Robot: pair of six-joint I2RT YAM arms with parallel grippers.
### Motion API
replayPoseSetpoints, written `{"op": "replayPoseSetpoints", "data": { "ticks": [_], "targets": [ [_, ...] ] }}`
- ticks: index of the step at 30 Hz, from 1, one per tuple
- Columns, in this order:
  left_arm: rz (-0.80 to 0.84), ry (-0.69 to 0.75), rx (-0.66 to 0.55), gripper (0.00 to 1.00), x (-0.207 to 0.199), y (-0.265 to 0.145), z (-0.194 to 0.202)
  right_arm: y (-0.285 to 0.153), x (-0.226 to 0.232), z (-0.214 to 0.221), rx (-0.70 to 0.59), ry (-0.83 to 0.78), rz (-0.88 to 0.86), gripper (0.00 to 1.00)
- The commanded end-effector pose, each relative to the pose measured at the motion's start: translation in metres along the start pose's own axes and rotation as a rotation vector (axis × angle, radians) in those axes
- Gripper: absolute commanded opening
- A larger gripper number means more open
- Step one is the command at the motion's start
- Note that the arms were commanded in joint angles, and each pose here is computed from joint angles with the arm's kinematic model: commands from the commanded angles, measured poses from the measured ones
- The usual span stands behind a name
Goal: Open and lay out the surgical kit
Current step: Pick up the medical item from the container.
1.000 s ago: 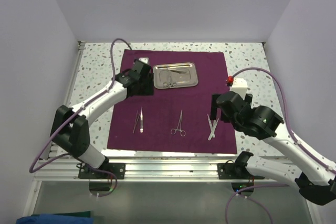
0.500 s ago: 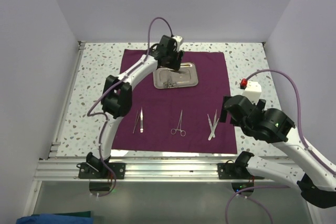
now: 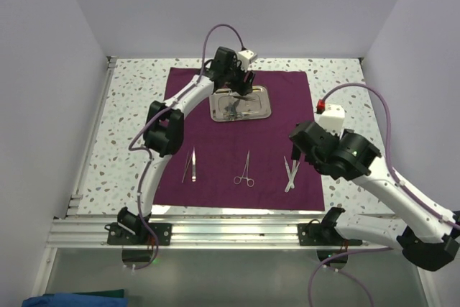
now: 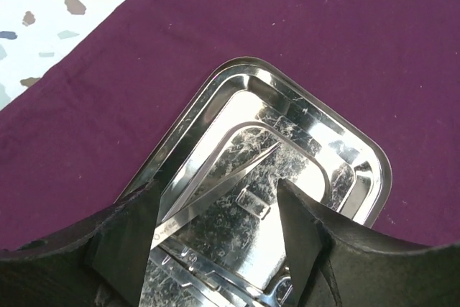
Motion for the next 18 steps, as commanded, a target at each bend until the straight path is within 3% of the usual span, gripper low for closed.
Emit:
{"op": "replayPoseSetpoints", "data": {
  "ticks": [1, 18],
  "targets": [
    [0.053, 0.063, -0.081, 0.70, 0.004, 0.010, -0.010, -0.004, -0.013, -0.002, 0.017, -0.093, 0.113, 0.98],
    [0.103, 0.041, 0.054, 0.65, 0.003, 0.024, 0.036, 0.008, 0.003, -0.003, 0.011, -0.140, 0.130, 0.98]
  ]
}}
Point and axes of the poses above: each gripper's point midway between its finger pads, its own y axis out along the fingers, its own x axis along the line the jaws close on, z = x × y, the point moved 9 cm from there along -y, back along the fingers, and after that the axes turned 4 degrees about y, right-handed, at the moved point
